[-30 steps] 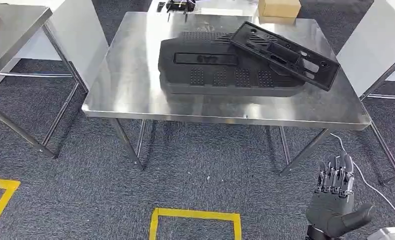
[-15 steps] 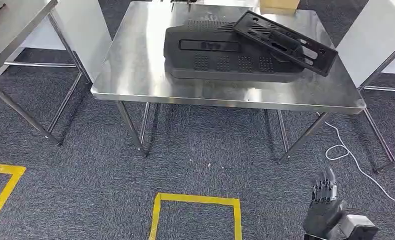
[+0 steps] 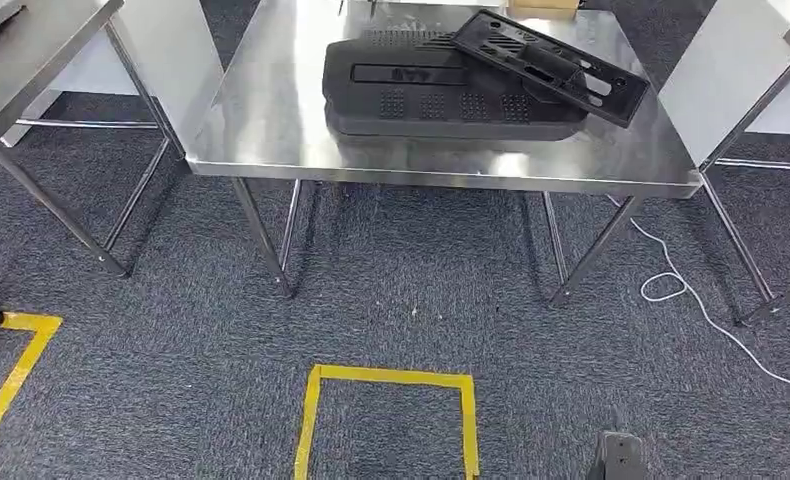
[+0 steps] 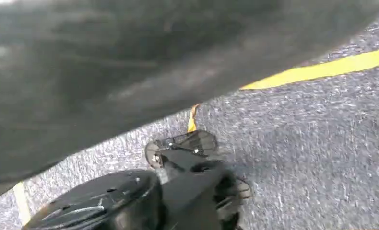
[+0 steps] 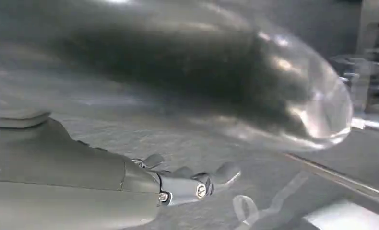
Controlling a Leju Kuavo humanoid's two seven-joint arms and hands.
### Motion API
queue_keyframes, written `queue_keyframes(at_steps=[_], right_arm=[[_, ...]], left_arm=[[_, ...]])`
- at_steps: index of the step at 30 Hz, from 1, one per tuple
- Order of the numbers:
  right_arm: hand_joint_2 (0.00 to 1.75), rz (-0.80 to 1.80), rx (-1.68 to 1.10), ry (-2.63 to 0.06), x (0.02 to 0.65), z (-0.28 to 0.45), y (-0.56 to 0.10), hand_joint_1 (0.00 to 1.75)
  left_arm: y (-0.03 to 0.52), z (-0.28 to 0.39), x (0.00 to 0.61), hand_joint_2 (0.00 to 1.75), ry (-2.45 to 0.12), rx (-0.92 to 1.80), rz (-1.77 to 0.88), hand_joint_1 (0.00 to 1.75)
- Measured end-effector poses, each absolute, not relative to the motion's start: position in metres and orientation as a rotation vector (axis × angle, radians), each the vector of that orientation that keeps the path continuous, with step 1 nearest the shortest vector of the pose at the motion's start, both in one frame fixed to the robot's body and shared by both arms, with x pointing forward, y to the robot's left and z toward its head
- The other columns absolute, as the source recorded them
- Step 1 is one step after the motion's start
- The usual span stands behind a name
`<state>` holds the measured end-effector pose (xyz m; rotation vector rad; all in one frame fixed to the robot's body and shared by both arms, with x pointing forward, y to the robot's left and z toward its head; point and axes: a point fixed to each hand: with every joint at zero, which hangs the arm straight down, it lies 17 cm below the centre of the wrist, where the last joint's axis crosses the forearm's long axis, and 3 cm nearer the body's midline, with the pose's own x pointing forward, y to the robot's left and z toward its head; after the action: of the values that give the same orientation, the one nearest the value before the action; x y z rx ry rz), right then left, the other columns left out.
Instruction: Take the parts from the cabinet and place them on the table.
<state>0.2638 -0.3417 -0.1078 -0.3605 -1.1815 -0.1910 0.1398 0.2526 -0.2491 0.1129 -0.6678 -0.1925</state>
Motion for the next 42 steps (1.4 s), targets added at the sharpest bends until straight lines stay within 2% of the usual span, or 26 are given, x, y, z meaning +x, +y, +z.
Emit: queue_keyframes(at_steps=[8, 19, 42], right_arm=[[0.00, -0.163, -0.344, -0.983, 0.220, -0.182, -0.335, 0.00], [0.00, 0.036, -0.311, -0.493, 0.128, -0.259, -0.289, 0.00], [0.00, 0.113, -0.195, -0.280, 0.079, -0.276, -0.250, 0.00]], left_arm=[[0.252, -0.248, 0.145, 0.00, -0.672, 0.118, -0.201, 0.00], [0.250, -0.249, 0.144, 0.00, -0.659, 0.122, -0.203, 0.00], [0.251, -0.249, 0.146, 0.00, -0.661, 0.136, -0.191, 0.00]])
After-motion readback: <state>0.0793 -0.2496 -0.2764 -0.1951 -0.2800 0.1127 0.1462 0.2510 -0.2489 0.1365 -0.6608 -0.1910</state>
